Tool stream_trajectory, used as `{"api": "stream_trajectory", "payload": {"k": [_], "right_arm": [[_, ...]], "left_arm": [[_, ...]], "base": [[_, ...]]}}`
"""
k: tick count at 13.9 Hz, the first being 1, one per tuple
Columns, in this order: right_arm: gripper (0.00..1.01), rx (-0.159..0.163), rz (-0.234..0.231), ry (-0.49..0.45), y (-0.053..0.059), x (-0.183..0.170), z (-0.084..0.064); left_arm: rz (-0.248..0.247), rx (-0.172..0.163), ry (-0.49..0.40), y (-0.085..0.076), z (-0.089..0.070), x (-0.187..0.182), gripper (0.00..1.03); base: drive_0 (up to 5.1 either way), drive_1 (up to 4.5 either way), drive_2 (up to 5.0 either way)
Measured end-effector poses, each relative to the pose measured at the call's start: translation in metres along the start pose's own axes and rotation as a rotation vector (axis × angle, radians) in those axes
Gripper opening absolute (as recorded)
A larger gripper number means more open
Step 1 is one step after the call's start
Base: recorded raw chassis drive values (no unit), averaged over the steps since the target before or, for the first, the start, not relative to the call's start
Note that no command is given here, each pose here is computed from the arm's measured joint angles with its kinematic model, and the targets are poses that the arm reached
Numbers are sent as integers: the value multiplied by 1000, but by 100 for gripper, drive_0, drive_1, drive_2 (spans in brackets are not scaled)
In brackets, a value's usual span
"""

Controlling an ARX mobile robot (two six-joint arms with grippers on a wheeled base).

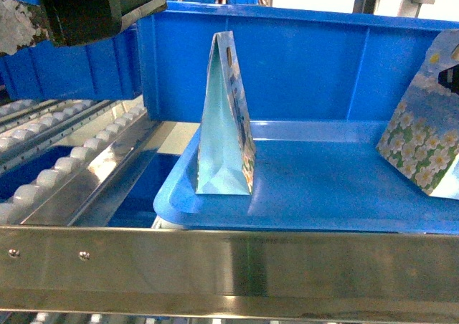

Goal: Move flower gift bag to table near conveyor

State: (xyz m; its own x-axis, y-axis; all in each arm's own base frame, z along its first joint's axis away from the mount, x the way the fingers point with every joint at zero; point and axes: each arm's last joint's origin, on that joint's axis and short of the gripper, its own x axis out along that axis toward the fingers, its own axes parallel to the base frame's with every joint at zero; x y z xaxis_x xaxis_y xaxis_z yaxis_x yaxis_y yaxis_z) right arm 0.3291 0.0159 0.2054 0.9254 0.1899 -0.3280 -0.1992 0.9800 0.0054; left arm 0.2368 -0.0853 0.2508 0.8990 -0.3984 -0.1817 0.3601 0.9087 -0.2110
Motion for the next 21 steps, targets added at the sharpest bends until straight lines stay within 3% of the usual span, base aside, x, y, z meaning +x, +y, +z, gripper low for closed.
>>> {"api": "stream_trajectory", "payload": {"k": [2,4,5,6,8,10,13,17,21], "right_arm": [[1,4,31,1,1,-3,2],[2,-6,36,-82,1,-12,29],[2,-10,51,-151,2,-21,56],[2,-16,53,-182,3,-29,72],[2,-29,58,-225,5,-34,88],[2,-29,65,-222,7,-34,89],[2,-30,68,-222,7,-34,89],[2,-29,68,-222,7,-34,89],[2,-29,68,-221,7,-33,89]], "left_arm": [[0,0,0,0,0,0,98],[0,0,0,0,0,0,98],[0,0,0,0,0,0,98],[0,0,0,0,0,0,98],[0,0,0,0,0,0,98],[0,0,0,0,0,0,98],[-60,32,-18,-8,16,30,98],[-105,43,0,-12,20,65,98],[-126,73,59,-7,9,100,98]], "base": [[0,0,0],[0,0,0],[0,0,0],[0,0,0],[0,0,0],[0,0,0],[0,0,0],[0,0,0],[0,0,0]]}}
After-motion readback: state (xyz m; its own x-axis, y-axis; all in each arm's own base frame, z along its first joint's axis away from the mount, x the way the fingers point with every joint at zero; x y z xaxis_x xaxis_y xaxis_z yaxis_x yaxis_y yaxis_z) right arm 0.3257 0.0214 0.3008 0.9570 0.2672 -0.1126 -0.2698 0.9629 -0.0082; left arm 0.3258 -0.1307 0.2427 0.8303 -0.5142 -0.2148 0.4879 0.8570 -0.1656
